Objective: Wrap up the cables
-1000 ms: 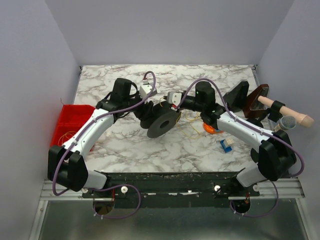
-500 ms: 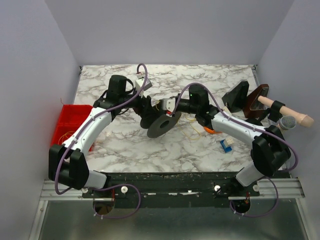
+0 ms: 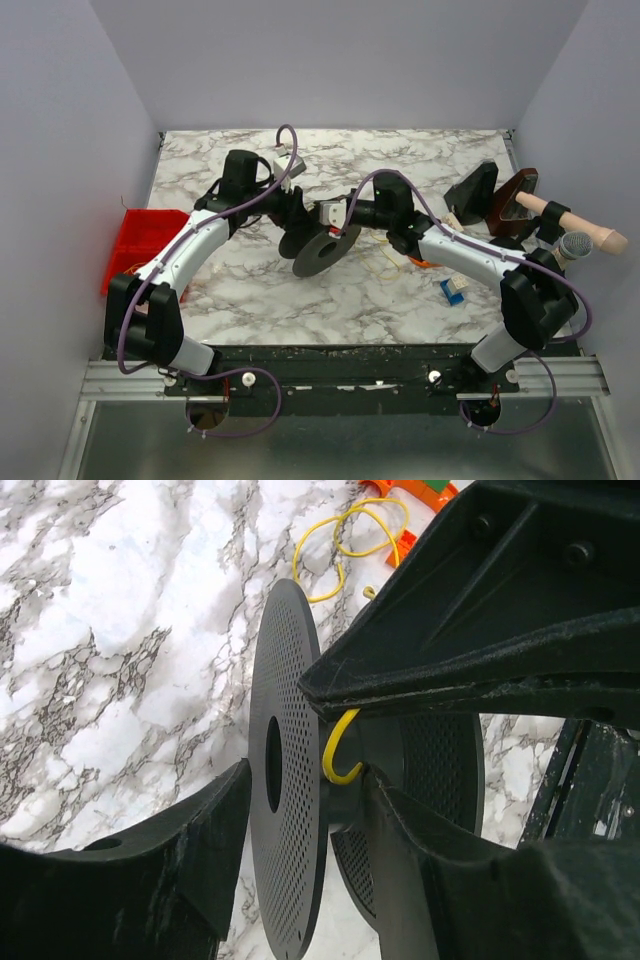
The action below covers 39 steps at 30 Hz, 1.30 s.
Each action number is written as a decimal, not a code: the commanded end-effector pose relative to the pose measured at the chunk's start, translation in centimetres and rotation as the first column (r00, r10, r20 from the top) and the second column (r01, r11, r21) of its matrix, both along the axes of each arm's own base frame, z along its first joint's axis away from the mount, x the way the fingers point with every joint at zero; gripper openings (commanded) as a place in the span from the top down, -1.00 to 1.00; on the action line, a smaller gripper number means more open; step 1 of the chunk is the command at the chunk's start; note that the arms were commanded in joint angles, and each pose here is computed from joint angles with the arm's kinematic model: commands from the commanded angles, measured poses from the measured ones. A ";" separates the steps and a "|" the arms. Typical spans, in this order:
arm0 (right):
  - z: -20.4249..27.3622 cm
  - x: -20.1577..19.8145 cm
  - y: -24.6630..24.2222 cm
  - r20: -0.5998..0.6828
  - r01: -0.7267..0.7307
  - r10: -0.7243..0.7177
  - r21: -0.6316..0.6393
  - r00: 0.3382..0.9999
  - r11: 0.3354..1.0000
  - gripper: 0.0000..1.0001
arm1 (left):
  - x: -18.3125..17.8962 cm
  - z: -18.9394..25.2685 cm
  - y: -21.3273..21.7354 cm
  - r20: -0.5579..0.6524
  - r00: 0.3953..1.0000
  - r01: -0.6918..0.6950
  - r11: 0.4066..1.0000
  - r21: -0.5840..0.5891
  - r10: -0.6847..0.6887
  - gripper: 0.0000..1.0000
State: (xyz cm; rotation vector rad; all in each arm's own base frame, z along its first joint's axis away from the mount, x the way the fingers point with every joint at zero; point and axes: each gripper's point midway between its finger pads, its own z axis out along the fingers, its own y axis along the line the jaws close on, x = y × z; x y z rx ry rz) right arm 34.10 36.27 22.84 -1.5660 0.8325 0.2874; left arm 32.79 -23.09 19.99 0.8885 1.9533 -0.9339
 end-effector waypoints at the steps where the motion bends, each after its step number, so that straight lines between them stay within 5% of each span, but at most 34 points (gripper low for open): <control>1: -1.3 -0.4 0.2 -0.007 -0.017 0.017 -0.023 1.000 1.000 0.99 | 0.1 0.9 -0.5 0.019 1.000 0.011 0.999 -0.035 -0.010 -0.12; 6: -1.4 -0.9 -0.4 0.006 -0.002 0.002 -0.008 1.000 1.000 0.99 | 0.3 -0.6 -0.1 0.019 1.000 0.007 1.000 0.028 -0.008 0.02; 11: -2.2 -1.3 -0.8 0.037 -0.016 0.018 -0.049 0.999 0.999 0.99 | 0.0 -2.1 0.2 0.013 1.000 0.006 0.998 0.060 -0.007 -0.23; 16: -1.9 -2.3 -1.2 0.185 -0.048 0.053 -0.029 0.981 0.998 0.99 | 0.1 -1.8 0.0 0.019 1.000 0.005 0.999 0.046 -0.006 -0.26; 26: -1.0 -1.3 -0.1 0.194 -0.053 0.054 -0.010 0.980 0.999 0.99 | -0.9 -1.8 -0.7 0.023 0.997 0.073 0.997 0.036 -0.074 -0.30; 30: -1.1 -1.3 0.6 0.179 -0.096 0.100 -0.034 0.979 0.995 0.99 | -1.2 -2.4 -0.7 -0.016 0.996 0.090 0.995 0.051 -0.089 -0.01; 39: -2.3 -2.9 1.3 0.140 -0.149 0.152 -0.031 0.978 0.988 0.99 | -1.6 -3.4 2.6 0.023 0.998 0.048 0.989 0.141 -0.052 -0.04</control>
